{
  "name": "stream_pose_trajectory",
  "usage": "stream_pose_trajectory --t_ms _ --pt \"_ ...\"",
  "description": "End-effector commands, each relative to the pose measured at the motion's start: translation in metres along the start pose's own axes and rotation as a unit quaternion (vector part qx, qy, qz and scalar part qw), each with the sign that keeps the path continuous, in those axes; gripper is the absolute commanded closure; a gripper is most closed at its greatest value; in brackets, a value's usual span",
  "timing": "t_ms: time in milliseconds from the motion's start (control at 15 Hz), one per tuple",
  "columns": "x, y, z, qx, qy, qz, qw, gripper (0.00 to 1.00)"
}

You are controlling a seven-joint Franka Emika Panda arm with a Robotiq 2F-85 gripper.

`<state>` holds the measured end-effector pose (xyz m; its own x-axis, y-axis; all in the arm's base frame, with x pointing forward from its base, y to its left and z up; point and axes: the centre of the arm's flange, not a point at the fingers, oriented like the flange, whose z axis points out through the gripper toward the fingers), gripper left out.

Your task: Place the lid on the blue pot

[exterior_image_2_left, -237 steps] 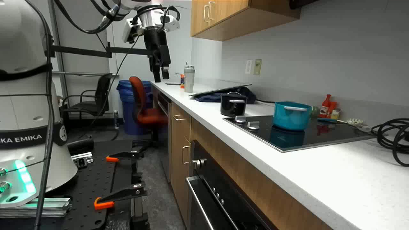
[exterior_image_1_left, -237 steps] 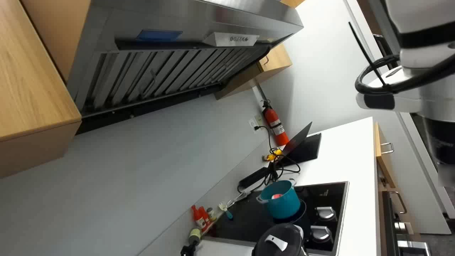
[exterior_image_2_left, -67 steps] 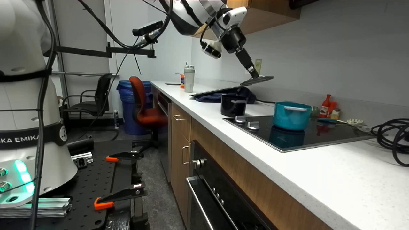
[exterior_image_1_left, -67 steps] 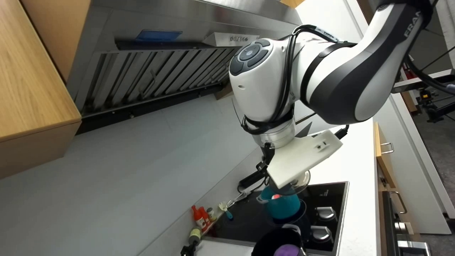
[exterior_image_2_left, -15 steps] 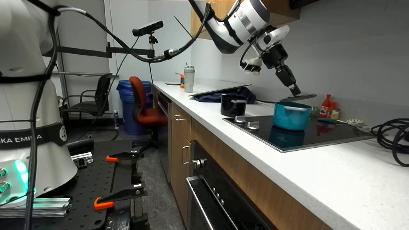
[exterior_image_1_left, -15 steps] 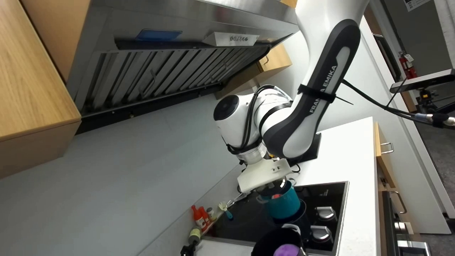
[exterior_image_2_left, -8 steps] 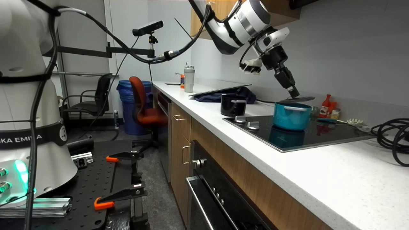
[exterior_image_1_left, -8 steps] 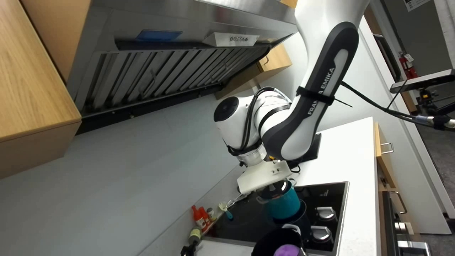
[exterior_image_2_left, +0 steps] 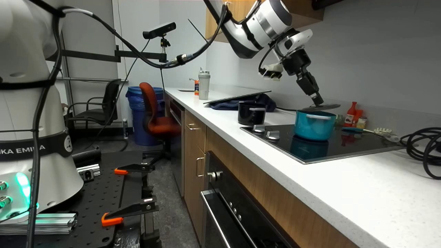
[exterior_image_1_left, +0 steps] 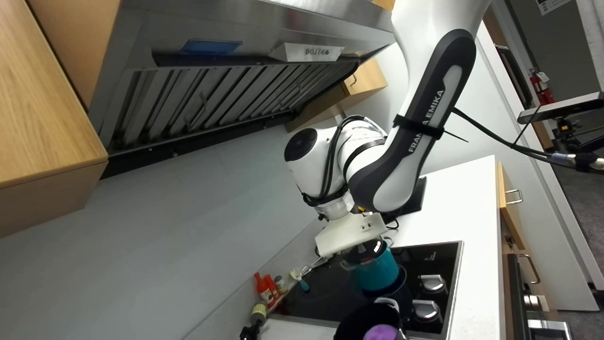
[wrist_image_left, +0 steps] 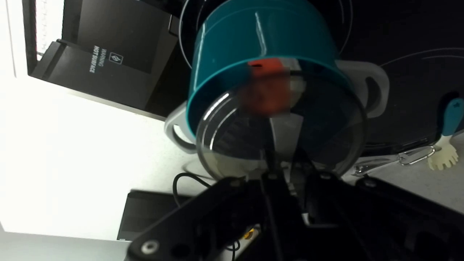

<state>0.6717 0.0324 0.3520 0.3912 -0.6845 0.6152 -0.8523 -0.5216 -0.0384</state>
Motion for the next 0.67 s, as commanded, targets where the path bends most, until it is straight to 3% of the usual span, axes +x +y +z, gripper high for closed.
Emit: stream_pose_trajectory --t_ms 0,133,200,600 --pt "0.0034 -0.0045 -0.0014 0.001 0.000 0.011 0.9999 0.96" --pt "0.0032 -0.0039 -0.0021 0.002 0.000 0.011 0.9999 0.96" --pt "0.0029 -0.0037 -0.0025 0.002 -0.001 0.011 0.9999 0.68" --pt "-0.0015 -0.0048 -0.0056 0.005 -0.006 0.007 0.9999 0.22"
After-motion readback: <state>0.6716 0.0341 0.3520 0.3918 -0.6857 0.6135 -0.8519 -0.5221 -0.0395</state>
